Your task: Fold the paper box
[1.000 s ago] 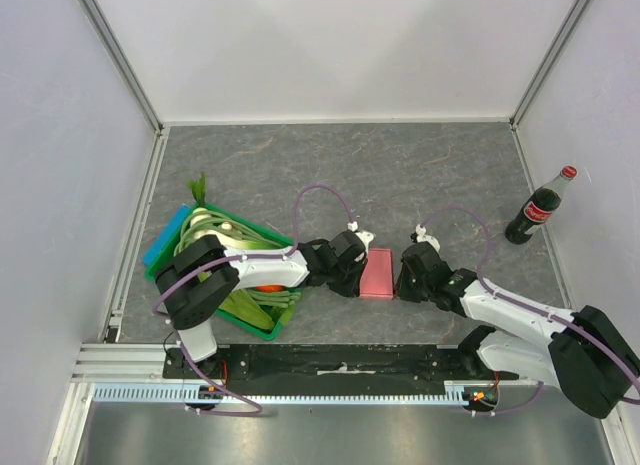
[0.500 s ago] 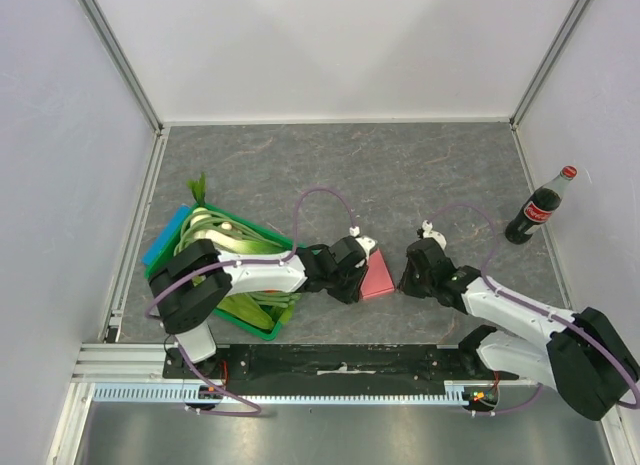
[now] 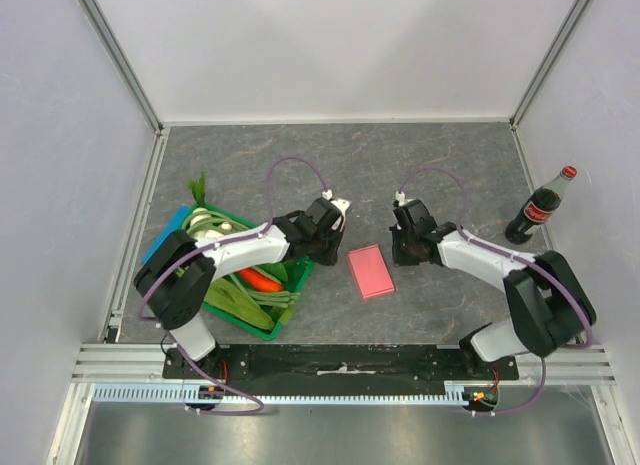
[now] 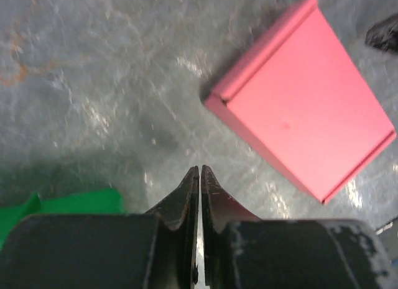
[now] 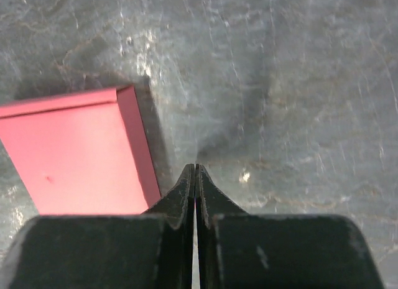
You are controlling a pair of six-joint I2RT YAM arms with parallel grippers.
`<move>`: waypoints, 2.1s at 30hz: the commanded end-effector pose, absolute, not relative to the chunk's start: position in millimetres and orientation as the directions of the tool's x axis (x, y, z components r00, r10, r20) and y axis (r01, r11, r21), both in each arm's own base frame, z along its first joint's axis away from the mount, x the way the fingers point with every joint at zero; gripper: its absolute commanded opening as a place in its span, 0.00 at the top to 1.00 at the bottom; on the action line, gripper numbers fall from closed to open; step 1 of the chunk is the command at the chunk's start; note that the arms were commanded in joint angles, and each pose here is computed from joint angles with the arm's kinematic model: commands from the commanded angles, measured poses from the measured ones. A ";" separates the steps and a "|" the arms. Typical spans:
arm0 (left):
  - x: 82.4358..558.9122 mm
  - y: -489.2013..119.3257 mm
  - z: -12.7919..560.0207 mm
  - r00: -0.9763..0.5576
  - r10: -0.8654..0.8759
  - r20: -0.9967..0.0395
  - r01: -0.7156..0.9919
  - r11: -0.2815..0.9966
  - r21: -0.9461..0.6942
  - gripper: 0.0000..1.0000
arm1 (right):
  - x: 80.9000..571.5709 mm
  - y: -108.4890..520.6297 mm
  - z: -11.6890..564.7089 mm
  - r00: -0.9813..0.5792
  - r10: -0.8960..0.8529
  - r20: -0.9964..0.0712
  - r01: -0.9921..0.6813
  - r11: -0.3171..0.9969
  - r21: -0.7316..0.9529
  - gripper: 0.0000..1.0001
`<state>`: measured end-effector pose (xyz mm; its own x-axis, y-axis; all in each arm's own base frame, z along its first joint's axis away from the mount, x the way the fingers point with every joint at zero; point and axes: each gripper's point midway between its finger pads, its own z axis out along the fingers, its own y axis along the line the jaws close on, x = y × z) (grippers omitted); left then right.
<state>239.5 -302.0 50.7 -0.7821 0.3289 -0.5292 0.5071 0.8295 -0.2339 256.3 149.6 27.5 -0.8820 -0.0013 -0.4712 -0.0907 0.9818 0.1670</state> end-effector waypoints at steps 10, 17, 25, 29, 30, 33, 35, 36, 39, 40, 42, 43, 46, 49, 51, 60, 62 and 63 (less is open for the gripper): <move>271.4 -338.6 33.2 -0.781 0.340 -0.525 0.520 0.819 -0.244 0.92 | 290.4 177.3 11.3 -0.873 -0.091 -0.479 -0.215 0.953 0.211 1.00; 275.8 -343.9 18.0 -0.787 0.332 -0.520 0.512 0.822 -0.250 0.92 | 279.7 193.8 6.3 -0.879 -0.098 -0.467 -0.265 0.914 0.307 1.00; 278.1 -382.6 19.5 -0.776 0.296 -0.557 0.549 0.751 -0.367 0.92 | 250.9 274.4 28.4 -0.877 -0.016 -0.481 -0.362 0.679 0.638 1.00; 277.2 -399.4 26.7 -0.769 0.276 -0.576 0.564 0.716 -0.410 0.92 | 236.3 302.2 28.9 -0.898 0.013 -0.440 -0.346 0.596 0.724 1.00; 277.2 -400.1 26.5 -0.769 0.278 -0.575 0.566 0.715 -0.411 0.92 | 237.1 303.0 29.9 -0.901 0.034 -0.432 -0.331 0.590 0.737 1.00; 279.6 -396.7 29.8 -0.758 0.280 -0.590 0.572 0.720 -0.393 0.92 | 247.4 279.2 20.4 -0.901 0.061 -0.430 -0.284 0.667 0.689 1.00; 279.1 -388.6 33.0 -0.751 0.277 -0.599 0.569 0.732 -0.375 0.92 | 257.8 266.5 23.2 -0.886 0.045 -0.461 -0.297 0.707 0.641 1.00; 280.6 -384.1 33.8 -0.748 0.277 -0.603 0.567 0.740 -0.362 0.92 | 257.3 241.8 6.5 -0.907 0.036 -0.420 -0.226 0.800 0.556 1.00; 281.3 -369.0 45.2 -0.724 0.285 -0.628 0.571 0.759 -0.314 0.90 | 273.9 193.3 0.1 -0.893 -0.078 -0.443 -0.219 0.936 0.276 0.96; 280.1 -361.0 46.6 -0.721 0.286 -0.631 0.565 0.770 -0.297 0.89 | 283.9 188.7 8.6 -0.874 -0.121 -0.471 -0.251 0.942 0.222 0.93; 279.6 -354.2 67.6 -0.711 0.256 -0.655 0.560 0.769 -0.307 0.84 | 288.0 169.0 14.4 -0.868 -0.153 -0.473 -0.231 0.967 0.111 0.89; 275.5 -351.3 71.3 -0.715 0.249 -0.654 0.558 0.766 -0.319 0.83 | 289.4 164.4 20.5 -0.861 -0.158 -0.483 -0.228 0.970 0.089 0.83; 269.1 -341.1 88.9 -0.713 0.235 -0.661 0.553 0.767 -0.324 0.77 | 284.8 157.7 33.6 -0.858 -0.172 -0.483 -0.232 0.970 0.067 0.68; 262.8 -331.1 101.8 -0.703 0.225 -0.674 0.554 0.768 -0.321 0.74 | 277.4 152.1 44.5 -0.850 -0.171 -0.499 -0.233 0.970 0.065 0.53; 263.5 -324.2 108.1 -0.702 0.212 -0.680 0.544 0.775 -0.321 0.73 | 270.8 146.6 46.4 -0.852 -0.179 -0.493 -0.234 0.971 0.052 0.46; 247.1 -320.4 145.6 -0.679 0.136 -0.721 0.591 0.684 -0.428 0.54 | 208.7 171.2 56.0 -0.906 0.003 -0.424 -0.157 0.926 0.343 0.18; 245.7 -322.1 157.4 -0.663 0.099 -0.742 0.600 0.663 -0.448 0.47 | 194.2 183.2 62.1 -0.912 0.109 -0.395 -0.084 0.894 0.440 0.17; 243.6 -323.1 156.3 -0.668 0.098 -0.737 0.601 0.655 -0.458 0.46 | 180.5 188.8 54.3 -0.917 0.122 -0.379 -0.075 0.882 0.465 0.17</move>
